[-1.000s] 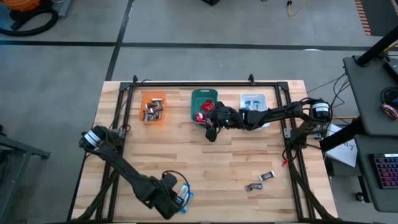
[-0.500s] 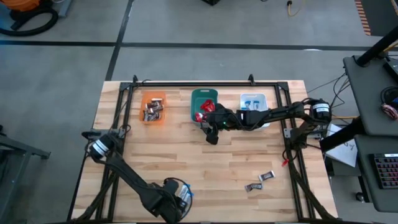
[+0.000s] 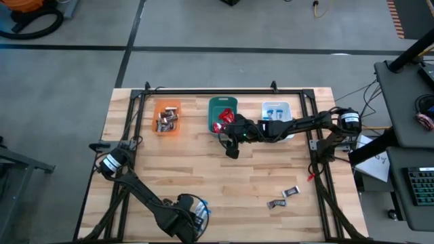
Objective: Organize candy in baskets
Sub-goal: Put the white chocolate bar into the white bin
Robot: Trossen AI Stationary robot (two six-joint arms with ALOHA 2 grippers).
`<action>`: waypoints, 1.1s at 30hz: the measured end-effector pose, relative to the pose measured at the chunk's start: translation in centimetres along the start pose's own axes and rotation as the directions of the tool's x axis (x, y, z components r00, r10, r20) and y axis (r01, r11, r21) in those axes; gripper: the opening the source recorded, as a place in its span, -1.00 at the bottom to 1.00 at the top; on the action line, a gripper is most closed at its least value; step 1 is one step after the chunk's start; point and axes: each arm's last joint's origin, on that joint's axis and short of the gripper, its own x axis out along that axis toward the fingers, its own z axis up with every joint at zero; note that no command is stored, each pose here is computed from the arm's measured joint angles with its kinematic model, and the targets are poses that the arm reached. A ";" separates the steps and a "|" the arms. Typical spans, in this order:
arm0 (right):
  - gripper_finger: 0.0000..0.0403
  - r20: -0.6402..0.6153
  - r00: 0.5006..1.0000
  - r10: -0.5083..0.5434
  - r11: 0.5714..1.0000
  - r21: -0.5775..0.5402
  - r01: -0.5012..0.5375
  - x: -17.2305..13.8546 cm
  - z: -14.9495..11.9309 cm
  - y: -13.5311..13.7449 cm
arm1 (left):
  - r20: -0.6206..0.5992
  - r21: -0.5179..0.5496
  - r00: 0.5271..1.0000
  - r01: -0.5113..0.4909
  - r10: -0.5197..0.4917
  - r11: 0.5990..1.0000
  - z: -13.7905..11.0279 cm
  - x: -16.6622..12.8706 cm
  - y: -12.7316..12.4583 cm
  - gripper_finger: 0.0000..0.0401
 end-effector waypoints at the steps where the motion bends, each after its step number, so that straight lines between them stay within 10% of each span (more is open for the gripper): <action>1: 0.03 -0.004 1.000 0.000 1.000 0.000 0.000 0.0 0.0 0.0 | 0.000 0.001 1.000 0.000 0.000 1.000 0.0 0.0 0.0 -0.23; 12: 0.03 -0.028 1.000 0.004 1.000 0.009 -0.004 0.0 -0.3 0.2 | -0.002 0.035 1.000 0.008 -0.008 0.999 -0.1 -0.1 -0.1 -0.93; 21: 0.03 -0.037 0.989 0.143 0.990 0.007 -0.143 -0.1 -0.3 0.8 | 0.089 0.202 0.983 0.139 -0.160 0.970 0.2 -3.6 -1.9 -0.97; 27: 0.02 0.004 0.942 0.335 0.942 -0.032 -0.335 -0.7 0.2 2.3 | 0.296 0.469 0.879 0.207 -0.374 0.859 0.8 -8.2 -3.2 -0.97; 33: -0.02 0.094 0.913 0.397 0.914 -0.130 -0.384 -3.4 1.7 3.9 | 0.396 0.739 0.773 0.052 -0.496 0.671 1.0 -10.3 -3.9 -0.97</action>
